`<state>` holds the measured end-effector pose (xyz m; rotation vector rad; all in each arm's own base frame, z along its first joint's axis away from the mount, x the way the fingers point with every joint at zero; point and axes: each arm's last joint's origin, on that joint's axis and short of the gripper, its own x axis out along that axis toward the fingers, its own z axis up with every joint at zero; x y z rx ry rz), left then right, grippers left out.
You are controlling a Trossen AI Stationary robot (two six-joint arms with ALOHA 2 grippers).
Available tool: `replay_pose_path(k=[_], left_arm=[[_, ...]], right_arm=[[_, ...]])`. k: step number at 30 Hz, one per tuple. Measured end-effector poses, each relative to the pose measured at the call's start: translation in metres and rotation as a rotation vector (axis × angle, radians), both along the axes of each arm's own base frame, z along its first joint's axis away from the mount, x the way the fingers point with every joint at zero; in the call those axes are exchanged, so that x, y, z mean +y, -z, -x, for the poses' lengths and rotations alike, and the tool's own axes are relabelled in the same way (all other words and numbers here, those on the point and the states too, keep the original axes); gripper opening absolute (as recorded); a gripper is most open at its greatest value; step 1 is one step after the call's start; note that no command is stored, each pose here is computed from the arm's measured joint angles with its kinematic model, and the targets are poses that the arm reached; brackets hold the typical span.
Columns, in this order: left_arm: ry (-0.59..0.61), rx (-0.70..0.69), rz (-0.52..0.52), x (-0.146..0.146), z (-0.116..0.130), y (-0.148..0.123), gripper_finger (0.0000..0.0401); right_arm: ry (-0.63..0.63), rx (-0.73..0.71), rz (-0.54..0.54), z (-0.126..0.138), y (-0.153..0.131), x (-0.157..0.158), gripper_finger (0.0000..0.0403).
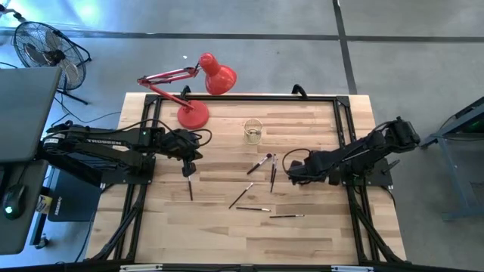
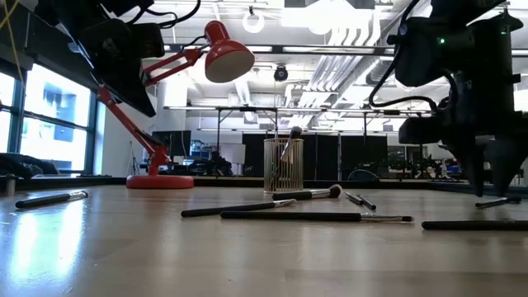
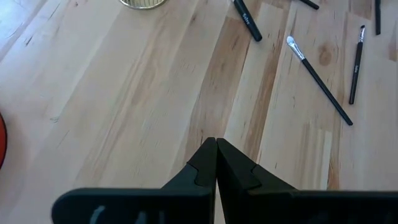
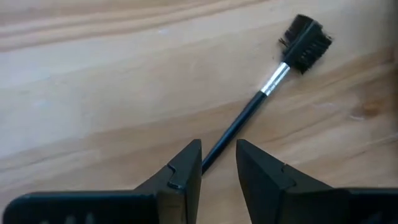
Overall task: Put items in baskets/containers
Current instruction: Put the makeup brush into the wire bin
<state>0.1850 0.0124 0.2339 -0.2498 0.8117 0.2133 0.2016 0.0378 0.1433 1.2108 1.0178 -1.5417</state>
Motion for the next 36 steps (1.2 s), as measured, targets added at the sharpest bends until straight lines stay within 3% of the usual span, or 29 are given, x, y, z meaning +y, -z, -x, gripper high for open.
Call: replay_pose_path(k=[13, 18, 24, 30, 36], left_arm=[[0.006, -0.001, 0.011, 0.0, 0.0, 0.0, 0.0], [0.02, -0.003, -0.002, 0.0, 0.0, 0.0, 0.0], [0.035, -0.019, -0.025, 0.0, -0.002, -0.002, 0.0], [0.035, -0.032, -0.037, 0.0, -0.003, -0.003, 0.0], [0.035, -0.034, -0.037, 0.0, -0.003, -0.003, 0.0]], right_arm=[[0.008, -0.032, -0.01, 0.007, 0.019, -0.004, 0.0094], [-0.181, -0.045, -0.001, 0.003, 0.019, -0.004, 0.0085], [-0.385, -0.036, -0.008, 0.002, 0.019, 0.0, 0.0014], [-0.428, -0.043, 0.009, -0.001, 0.016, 0.008, 0.0011], [-0.489, -0.163, 0.069, -0.023, -0.005, 0.02, 0.0002]])
